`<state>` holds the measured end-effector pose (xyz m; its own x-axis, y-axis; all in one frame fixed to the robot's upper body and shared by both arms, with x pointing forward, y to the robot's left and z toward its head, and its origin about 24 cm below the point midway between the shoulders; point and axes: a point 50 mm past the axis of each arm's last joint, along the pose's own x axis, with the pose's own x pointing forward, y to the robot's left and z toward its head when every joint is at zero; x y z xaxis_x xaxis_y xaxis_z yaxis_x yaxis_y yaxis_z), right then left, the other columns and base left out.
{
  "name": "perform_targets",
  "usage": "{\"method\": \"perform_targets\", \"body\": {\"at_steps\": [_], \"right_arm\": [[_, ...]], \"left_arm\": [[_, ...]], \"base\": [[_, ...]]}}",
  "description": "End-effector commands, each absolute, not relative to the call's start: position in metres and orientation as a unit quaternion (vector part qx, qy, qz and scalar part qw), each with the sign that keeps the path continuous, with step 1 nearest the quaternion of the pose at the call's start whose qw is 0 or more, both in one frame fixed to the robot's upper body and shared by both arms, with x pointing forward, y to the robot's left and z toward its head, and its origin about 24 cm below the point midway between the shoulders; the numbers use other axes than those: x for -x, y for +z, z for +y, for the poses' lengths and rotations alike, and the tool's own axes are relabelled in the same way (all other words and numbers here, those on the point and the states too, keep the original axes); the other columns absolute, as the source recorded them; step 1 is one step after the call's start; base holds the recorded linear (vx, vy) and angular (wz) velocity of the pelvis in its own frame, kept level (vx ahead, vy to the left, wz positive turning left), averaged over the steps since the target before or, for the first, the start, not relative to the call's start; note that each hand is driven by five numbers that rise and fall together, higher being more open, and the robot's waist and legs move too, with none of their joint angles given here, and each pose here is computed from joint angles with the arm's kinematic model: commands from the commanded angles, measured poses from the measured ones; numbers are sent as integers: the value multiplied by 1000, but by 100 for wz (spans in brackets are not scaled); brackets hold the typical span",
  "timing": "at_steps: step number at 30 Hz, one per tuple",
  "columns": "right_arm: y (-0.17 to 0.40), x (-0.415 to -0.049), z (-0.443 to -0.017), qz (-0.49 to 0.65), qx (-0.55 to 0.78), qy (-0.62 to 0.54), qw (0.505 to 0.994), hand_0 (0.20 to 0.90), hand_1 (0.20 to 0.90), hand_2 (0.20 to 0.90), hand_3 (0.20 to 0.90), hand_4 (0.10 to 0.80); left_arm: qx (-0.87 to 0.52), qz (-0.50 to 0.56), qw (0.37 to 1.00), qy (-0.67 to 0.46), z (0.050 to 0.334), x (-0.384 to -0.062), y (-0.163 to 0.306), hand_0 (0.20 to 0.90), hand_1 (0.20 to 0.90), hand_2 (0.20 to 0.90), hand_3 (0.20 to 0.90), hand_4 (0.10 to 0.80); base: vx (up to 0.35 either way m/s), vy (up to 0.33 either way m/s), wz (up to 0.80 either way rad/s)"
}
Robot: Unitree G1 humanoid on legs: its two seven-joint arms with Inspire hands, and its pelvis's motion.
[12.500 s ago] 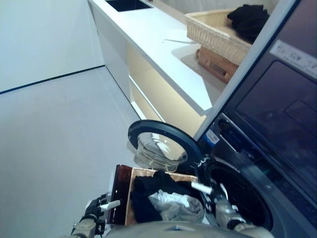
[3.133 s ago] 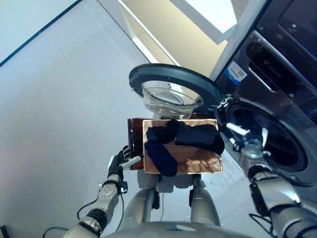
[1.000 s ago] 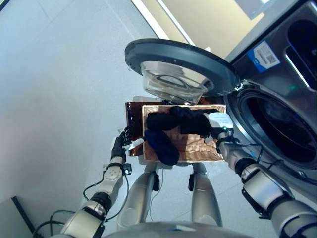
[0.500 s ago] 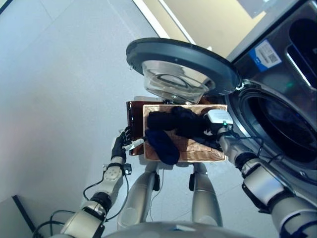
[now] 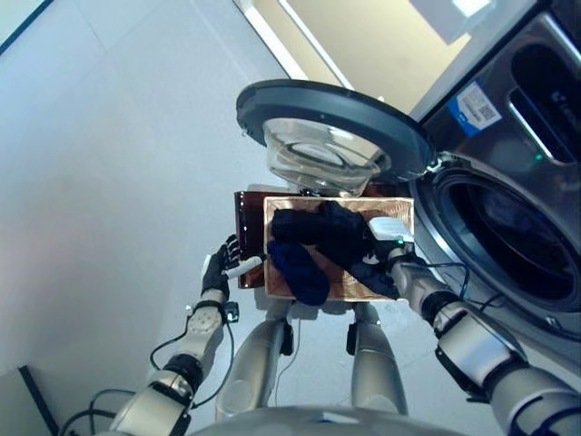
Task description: Pick up the clothes and place them into the washing machine
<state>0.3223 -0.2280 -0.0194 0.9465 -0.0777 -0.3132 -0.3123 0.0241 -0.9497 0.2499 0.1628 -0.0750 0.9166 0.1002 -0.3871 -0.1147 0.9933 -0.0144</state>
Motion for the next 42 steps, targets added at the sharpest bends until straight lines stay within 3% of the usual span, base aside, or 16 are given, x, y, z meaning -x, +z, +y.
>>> {"method": "perform_targets", "body": {"at_steps": [1,14,16,17,18,31,42], "right_arm": [[-11,-329,-226,116,697,83,703,200,200,200,200,300],[-12,-323,-244,136,692,35,708,200,200,200,200,300],[-13,-321,-247,143,686,29,713,233,233,233,233,324],[-15,-319,-248,147,683,28,715,499,499,499,499,514],[-17,-317,-250,153,684,27,713,900,900,900,900,800],[-20,-320,-233,149,654,42,741,900,900,900,900,800],[-9,-330,-224,116,666,47,735,900,900,900,900,800]], "left_arm": [[11,187,979,76,175,-247,-75,900,900,900,900,800],[4,204,975,83,178,-240,-82,900,900,900,900,800],[4,205,975,83,179,-240,-82,900,900,900,900,800],[4,207,975,84,179,-239,-83,900,900,900,900,800],[4,207,975,83,179,-238,-83,900,900,900,900,800],[10,202,976,79,176,-239,-82,900,900,900,900,800],[12,177,981,76,176,-246,-73,900,900,900,900,800]], "base": [[-2,-12,-4],[4,-3,-1],[16,-8,1],[0,0,0],[0,0,0],[-4,0,-2],[-29,20,-4]]}}
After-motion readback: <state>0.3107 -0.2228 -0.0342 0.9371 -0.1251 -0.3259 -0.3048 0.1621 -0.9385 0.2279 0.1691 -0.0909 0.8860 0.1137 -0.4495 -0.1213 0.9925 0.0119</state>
